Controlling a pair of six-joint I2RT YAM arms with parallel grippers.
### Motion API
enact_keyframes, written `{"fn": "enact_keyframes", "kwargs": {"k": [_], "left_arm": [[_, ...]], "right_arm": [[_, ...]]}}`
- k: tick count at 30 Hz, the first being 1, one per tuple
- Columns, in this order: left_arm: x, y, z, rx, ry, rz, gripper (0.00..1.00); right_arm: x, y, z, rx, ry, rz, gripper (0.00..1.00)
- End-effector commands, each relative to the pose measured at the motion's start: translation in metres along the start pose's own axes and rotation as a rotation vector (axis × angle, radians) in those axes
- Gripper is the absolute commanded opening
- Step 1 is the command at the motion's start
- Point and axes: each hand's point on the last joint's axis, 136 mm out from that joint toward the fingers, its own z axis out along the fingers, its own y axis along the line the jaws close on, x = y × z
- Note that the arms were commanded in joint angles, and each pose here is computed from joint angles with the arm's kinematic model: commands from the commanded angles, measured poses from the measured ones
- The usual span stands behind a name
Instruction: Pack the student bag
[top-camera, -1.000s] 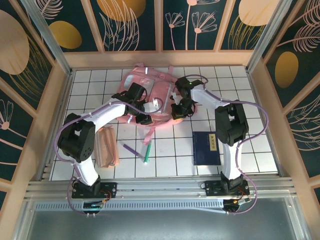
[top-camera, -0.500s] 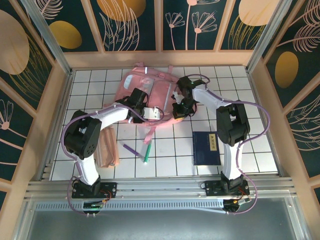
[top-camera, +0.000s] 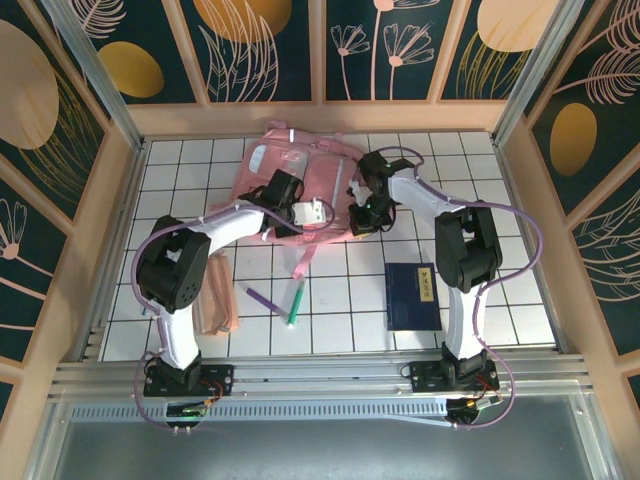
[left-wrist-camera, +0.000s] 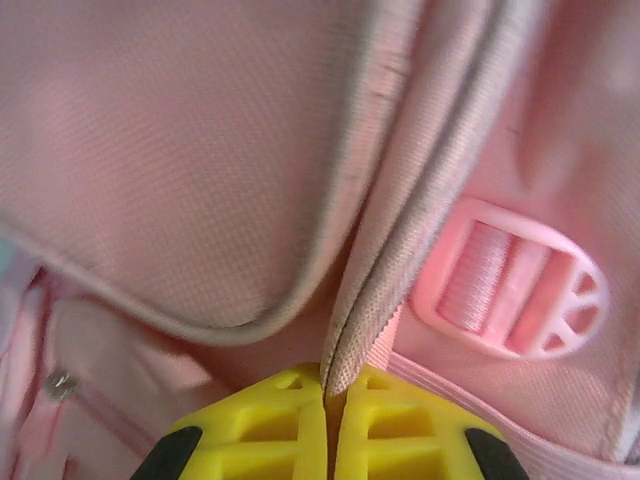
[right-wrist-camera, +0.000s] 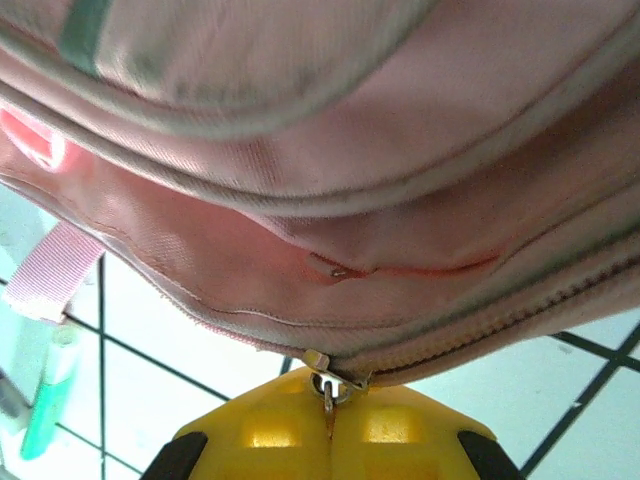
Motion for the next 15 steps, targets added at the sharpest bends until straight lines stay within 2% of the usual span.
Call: {"fn": "enact_keyframes", "kwargs": {"k": [1,3,8,15], "left_arm": [[-0.035,0.061,-0.031,-0.165,-0.058,-0.300,0.00],[-0.044,0.070,-0.045,-0.176,-0.086,-0.369,0.00],[-0.064,0.075,-0.068,-0.144,-0.183,-0.542,0.00],[-0.078,0.066,-0.066,-0.037,-0.249,-0.734,0.00]], "right_arm": [[0.008,-0.010,-0.018,0.077,-0.022,-0.051,0.00],[0.013,-0.021,-0.017,0.130,-0.014,-0.095,0.00],[0.011,-0.024,-0.019,0.155,-0.062,-0.154,0.00],[-0.007,0.021,-0.025,0.080,-0.130,-0.245,0.00]]}}
